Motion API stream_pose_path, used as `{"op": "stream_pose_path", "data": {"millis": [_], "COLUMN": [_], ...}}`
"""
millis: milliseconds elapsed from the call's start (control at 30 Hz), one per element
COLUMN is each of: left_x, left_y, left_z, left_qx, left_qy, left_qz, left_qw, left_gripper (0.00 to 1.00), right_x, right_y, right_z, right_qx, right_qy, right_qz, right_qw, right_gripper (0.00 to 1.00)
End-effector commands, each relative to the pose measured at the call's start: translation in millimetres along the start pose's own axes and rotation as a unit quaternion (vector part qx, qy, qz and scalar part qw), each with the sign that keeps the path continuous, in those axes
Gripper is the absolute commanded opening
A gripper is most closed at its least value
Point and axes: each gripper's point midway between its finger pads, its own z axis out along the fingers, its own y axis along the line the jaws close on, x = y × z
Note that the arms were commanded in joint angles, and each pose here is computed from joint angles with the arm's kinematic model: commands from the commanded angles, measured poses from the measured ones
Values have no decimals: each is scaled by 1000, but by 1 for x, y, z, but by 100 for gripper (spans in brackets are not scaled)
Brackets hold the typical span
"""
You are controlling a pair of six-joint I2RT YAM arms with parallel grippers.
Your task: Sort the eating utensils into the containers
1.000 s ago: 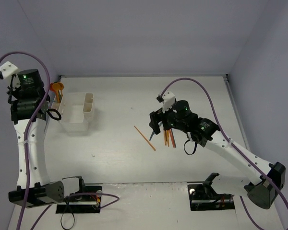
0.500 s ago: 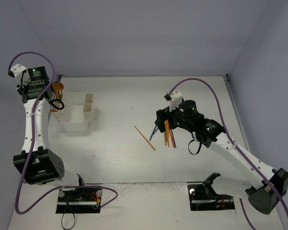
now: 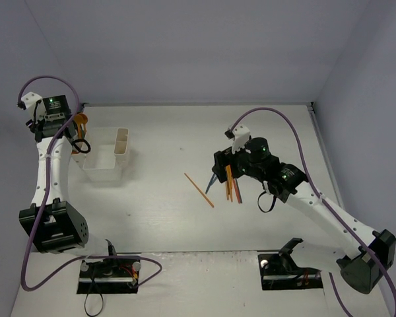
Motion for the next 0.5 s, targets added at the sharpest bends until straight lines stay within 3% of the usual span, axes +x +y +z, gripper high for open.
{"op": "stream_pose_path", "data": {"millis": [0, 267, 300, 367, 467], "left_x": [-25, -57, -56, -59, -40], "left_y": [1, 6, 1, -3, -23], "left_z": [-11, -60, -62, -90, -120], "left_qx": [17, 97, 111, 166, 234], "left_qy": [-36, -71, -68, -76, -67], "left_qz": [-29, -46, -42, -38, -1], "left_qw": [999, 992, 991, 982, 970], "left_gripper": [35, 63, 63, 69, 70], "right_x": [-16, -4, -6, 14, 31], "right_y": [0, -31, -34, -41, -42], "right_z": [4, 22, 22, 41, 60], "right_qx": [2, 97, 105, 132, 145], "right_qy": [-23, -1, -5, 30, 64], "right_qz": [19, 96, 108, 143, 176], "right_qw": [1000, 991, 989, 980, 972], "right_gripper": [85, 81, 80, 71, 60]}}
